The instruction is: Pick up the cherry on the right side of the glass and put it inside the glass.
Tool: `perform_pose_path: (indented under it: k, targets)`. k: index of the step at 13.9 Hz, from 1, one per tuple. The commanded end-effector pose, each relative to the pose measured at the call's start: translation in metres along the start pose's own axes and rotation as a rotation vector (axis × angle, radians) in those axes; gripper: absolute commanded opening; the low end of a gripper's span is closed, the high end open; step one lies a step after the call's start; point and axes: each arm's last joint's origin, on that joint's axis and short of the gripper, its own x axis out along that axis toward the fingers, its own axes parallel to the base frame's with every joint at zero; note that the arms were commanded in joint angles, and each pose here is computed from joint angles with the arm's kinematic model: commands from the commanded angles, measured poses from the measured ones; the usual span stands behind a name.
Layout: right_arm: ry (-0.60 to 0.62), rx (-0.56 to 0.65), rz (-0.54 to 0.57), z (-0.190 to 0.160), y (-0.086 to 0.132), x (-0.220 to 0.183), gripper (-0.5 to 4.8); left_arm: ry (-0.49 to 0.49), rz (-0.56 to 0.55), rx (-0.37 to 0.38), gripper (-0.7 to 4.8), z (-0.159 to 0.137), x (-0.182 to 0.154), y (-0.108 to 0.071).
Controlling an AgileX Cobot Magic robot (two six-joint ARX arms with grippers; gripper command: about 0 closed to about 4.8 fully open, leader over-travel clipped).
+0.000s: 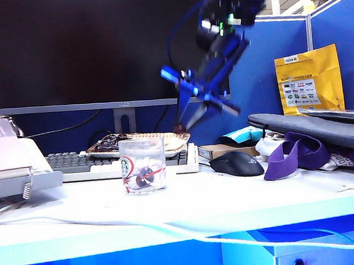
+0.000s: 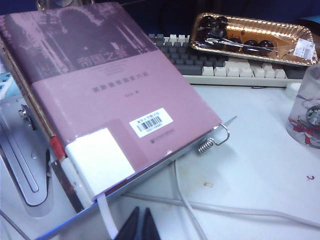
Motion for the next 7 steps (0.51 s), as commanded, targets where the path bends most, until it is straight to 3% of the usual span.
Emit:
perform_pose_path:
  k: [1, 5, 7]
  targets:
    - [0.021, -0.038, 0.006, -0.001, 0.011, -0.015, 1.30, 0.009, -0.003, 0.004, -0.05, -0.001, 0.000, 0.000]
    - [0.077, -0.075, 0.053, -0.006, 0.020, -0.021, 1.30, 0.009, -0.003, 0.004, -0.05, -0.001, 0.000, 0.000]
    - [0.115, -0.152, 0.061, -0.014, 0.035, -0.013, 1.30, 0.009, -0.003, 0.004, -0.05, -0.001, 0.000, 0.000]
